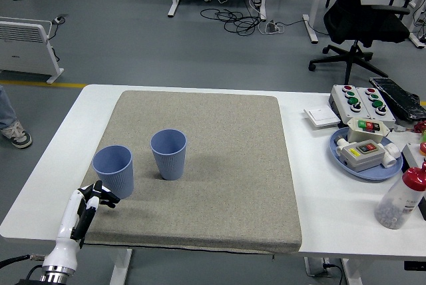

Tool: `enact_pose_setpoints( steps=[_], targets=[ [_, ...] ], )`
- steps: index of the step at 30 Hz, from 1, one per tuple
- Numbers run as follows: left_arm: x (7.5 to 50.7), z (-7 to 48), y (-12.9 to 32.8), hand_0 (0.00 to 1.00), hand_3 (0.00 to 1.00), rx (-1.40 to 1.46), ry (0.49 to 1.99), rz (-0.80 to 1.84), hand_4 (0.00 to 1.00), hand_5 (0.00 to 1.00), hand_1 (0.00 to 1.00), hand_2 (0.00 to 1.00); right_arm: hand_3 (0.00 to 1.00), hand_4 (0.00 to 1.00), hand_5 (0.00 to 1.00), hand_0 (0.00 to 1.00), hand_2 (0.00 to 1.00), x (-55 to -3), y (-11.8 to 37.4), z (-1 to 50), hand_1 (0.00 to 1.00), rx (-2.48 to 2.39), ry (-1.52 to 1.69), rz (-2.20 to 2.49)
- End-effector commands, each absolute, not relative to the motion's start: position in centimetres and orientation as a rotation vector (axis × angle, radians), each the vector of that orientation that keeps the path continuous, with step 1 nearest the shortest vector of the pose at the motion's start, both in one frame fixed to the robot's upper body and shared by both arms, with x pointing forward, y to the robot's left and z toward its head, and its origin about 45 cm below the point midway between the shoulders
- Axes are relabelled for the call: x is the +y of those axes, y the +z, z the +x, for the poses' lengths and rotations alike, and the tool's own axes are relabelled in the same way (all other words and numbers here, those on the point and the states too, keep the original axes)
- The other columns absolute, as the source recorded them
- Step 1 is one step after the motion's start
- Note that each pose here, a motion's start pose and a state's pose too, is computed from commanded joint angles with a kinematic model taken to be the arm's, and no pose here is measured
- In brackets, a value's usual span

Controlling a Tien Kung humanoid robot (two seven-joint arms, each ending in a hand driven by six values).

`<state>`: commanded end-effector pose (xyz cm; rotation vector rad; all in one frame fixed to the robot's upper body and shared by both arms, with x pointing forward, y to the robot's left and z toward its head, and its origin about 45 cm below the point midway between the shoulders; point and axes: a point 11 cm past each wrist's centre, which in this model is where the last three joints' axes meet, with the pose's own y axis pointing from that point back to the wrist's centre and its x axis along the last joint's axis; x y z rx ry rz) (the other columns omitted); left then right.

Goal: Push cup pick cup insert cup

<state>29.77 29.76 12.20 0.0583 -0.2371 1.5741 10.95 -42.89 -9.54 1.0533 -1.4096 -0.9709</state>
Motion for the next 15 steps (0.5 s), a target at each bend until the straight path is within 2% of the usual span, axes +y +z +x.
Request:
enact_pose_setpoints(
  steps=[4,5,15],
  targets=[
    [29.6,30.2,11.8,0.403,0.352,-0.229,1.572,0.067,0.515,0.998,0.465,0.43,0.586,0.109,0.559,0.726,0.671,-42.9,-9.5,11.0,0.664,-1.408,-0.97,1.054],
    [29.5,30.4,11.8,0.485,0.358,-0.229,1.57,0.066,0.513,0.998,0.484,0.442,0.586,0.109,0.558,0.726,0.671,-42.8,-9.6,11.0,0.664,-1.408,-0.97,1.055],
    [29.0,31.3,11.4,0.517,0.367,-0.217,1.55,0.082,0.514,0.998,0.494,0.453,0.585,0.109,0.555,0.726,0.671,-42.7,-9.6,11.2,0.664,-1.411,-0.97,1.059]
  ],
)
